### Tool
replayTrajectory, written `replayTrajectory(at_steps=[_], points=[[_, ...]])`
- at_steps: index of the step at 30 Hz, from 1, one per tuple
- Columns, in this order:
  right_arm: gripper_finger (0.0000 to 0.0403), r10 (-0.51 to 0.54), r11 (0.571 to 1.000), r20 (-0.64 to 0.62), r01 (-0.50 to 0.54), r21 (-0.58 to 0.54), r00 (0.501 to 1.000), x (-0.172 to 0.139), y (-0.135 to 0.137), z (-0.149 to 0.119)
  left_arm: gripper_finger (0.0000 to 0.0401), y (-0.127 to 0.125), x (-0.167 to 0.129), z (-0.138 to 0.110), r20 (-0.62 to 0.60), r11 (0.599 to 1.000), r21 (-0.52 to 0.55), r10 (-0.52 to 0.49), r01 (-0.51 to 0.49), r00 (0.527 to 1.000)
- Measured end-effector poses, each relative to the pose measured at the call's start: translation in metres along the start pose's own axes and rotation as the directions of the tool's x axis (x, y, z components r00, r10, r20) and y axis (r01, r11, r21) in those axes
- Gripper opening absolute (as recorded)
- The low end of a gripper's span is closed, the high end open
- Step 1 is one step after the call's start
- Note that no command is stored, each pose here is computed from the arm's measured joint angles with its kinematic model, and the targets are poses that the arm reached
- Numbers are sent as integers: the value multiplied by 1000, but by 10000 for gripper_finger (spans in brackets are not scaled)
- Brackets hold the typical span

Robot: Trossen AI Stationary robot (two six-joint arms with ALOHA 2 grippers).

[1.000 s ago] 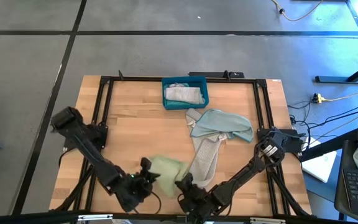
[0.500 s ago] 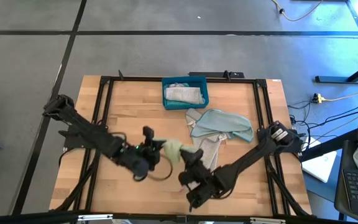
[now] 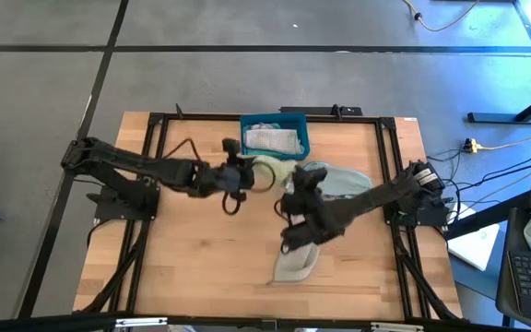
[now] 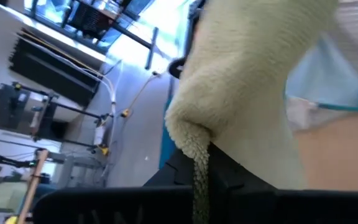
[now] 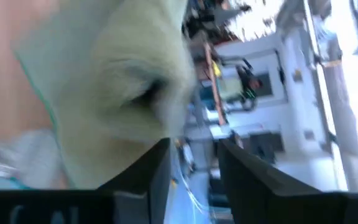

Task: Fold microfiber towels
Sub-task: Put the folded green towel into the blue bin

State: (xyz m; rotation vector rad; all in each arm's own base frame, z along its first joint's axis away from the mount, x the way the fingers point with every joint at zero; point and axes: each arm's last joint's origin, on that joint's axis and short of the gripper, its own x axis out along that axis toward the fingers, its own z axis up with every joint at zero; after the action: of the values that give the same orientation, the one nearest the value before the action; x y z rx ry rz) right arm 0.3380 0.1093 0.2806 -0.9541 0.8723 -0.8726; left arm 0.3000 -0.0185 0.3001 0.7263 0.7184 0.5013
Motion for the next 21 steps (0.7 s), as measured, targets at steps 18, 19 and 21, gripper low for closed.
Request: replayTrajectory(at_steps=[18, 19, 21], points=[[191, -134, 961, -258, 189, 202, 957, 80, -33, -28, 0, 80, 65, -47, -100, 997, 11, 81, -80, 992], [195, -127, 964, -260, 180, 193, 957, 79, -33, -28, 0, 82, 66, -49, -106, 997, 8, 83, -83, 991], [200, -112, 972, -262, 161, 170, 958, 80, -34, -26, 0, 85, 68, -52, -117, 996, 6, 87, -86, 989]])
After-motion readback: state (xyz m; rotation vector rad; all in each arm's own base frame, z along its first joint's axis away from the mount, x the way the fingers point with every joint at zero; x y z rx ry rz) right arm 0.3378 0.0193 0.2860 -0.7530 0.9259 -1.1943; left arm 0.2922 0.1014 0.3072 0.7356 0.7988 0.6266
